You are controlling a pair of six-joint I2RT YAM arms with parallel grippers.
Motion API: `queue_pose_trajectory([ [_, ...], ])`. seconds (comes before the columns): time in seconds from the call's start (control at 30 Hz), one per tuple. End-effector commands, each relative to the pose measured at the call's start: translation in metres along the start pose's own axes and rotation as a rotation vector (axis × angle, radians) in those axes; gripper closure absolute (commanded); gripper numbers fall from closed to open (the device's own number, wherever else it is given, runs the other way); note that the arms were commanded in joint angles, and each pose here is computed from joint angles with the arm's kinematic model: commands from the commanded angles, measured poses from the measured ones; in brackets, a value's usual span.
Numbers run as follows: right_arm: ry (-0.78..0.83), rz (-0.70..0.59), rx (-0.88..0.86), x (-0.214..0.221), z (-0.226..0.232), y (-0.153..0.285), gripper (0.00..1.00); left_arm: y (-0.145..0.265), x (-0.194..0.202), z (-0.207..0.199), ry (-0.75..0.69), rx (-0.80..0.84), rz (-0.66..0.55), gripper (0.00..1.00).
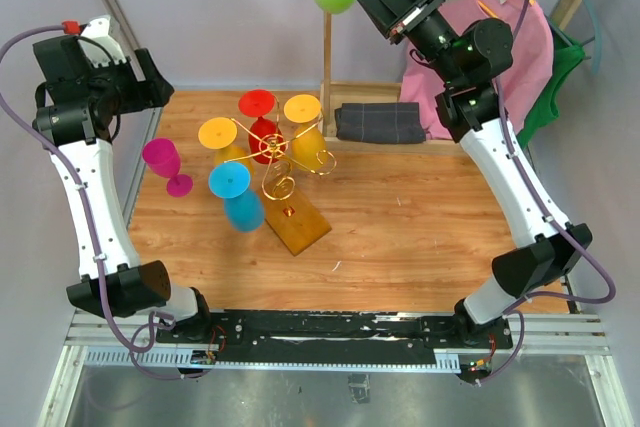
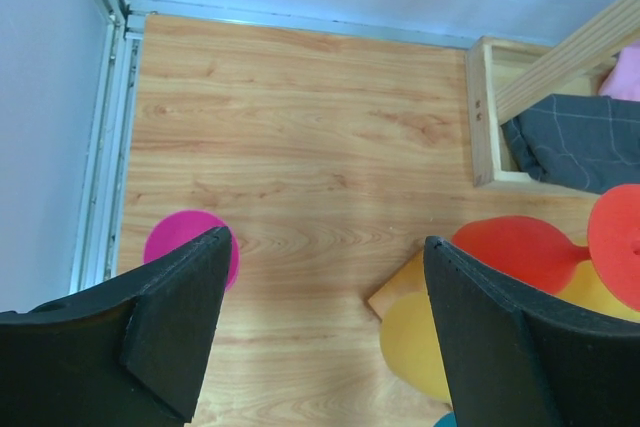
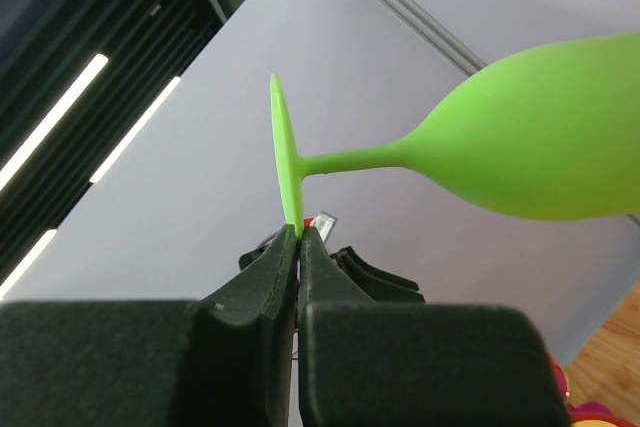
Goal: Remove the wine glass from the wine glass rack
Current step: Place the wine glass at the center of the board.
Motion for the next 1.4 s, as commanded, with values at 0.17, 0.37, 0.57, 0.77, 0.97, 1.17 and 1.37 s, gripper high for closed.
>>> queue_pose_trajectory([
  [0.17, -0.106, 0.068, -0.277, 0.014, 0.046, 0.016, 0.99, 0.023, -0.039, -0.040, 0.083, 0.305, -0.212, 0.15],
  [0.37, -0.206, 0.104, -0.367, 0.033, 0.051, 0.028, 0.99, 0.025, -0.059, -0.072, 0.313, 0.730, -0.320, 0.15],
  [0.57, -0.206, 0.155, -0.397, 0.050, 0.061, 0.038, 0.99, 0.035, -0.088, -0.089, 0.400, 0.868, -0.371, 0.14],
  [0.77, -0.219, 0.206, -0.441, 0.063, 0.070, 0.039, 0.99, 0.048, -0.102, -0.111, 0.413, 0.974, -0.388, 0.13],
  [0.97, -0.258, 0.252, -0.483, 0.079, 0.071, 0.040, 0.99, 0.049, -0.099, -0.124, 0.452, 1.045, -0.382, 0.12],
  [1.17, -0.297, 0.301, -0.526, 0.098, 0.072, 0.040, 0.99, 0.057, -0.101, -0.133, 0.447, 1.095, -0.394, 0.11],
  [1.37, -0.348, 0.310, -0.559, 0.111, 0.065, 0.043, 0.99, 0.074, -0.106, -0.138, 0.440, 1.168, -0.436, 0.12],
])
Point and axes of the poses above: each gripper's point midway between its finger pads, its own y axis back along the fingers, its own z axis along the line the jaws close on, x = y × z, the point moved 7 cm from there along y, back along the fingers, and after that the axes turned 9 degrees about -y, right-handed, at the moved point
